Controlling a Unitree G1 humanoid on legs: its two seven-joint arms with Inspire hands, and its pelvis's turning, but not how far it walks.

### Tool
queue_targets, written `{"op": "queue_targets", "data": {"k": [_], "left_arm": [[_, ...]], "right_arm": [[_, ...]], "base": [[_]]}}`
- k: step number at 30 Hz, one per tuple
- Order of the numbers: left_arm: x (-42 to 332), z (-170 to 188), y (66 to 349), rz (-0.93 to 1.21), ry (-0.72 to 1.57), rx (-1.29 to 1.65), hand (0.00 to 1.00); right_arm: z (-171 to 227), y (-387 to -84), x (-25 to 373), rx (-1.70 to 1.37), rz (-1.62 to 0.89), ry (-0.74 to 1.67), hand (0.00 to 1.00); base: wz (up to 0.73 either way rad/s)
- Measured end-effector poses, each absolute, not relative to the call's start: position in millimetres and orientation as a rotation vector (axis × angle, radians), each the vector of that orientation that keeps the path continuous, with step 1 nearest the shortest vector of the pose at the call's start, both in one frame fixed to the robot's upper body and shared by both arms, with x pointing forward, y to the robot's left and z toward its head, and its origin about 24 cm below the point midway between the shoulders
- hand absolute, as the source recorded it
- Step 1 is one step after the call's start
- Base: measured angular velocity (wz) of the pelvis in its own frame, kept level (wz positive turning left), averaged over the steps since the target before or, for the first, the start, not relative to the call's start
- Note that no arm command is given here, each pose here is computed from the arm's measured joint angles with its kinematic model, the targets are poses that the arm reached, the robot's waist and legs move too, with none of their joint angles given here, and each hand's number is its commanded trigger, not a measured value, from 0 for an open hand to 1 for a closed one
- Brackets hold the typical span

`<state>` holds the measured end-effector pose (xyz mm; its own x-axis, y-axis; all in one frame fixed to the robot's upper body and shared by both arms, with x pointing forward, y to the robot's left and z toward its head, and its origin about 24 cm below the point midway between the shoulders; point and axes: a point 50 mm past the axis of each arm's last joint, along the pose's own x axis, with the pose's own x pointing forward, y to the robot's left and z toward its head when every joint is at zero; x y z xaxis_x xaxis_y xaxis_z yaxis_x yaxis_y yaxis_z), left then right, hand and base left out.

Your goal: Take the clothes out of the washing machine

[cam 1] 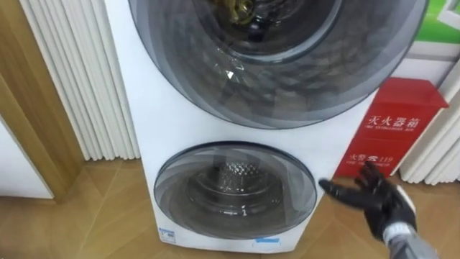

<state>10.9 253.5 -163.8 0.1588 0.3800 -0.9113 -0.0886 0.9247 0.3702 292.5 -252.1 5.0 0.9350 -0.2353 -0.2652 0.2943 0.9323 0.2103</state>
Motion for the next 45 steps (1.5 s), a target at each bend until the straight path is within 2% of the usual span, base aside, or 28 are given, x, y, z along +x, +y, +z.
{"op": "queue_targets", "data": {"k": [13, 37, 45], "left_arm": [[6, -162, 260, 0.229, 1.419, 0.421, 0.00], [8, -160, 267, 0.189, 1.460, 0.475, 0.00], [12, -159, 268, 0.186, 1.449, 0.491, 0.00]], "right_arm": [[98, -254, 327, 0.179, -0.244, -0.073, 0.00], [116, -260, 339, 0.104, -0.198, -0.050, 0.00], [130, -250, 339, 0.063, -0.180, -0.074, 0.00]], "base": [[0.05], [0.00], [-0.02]]}}
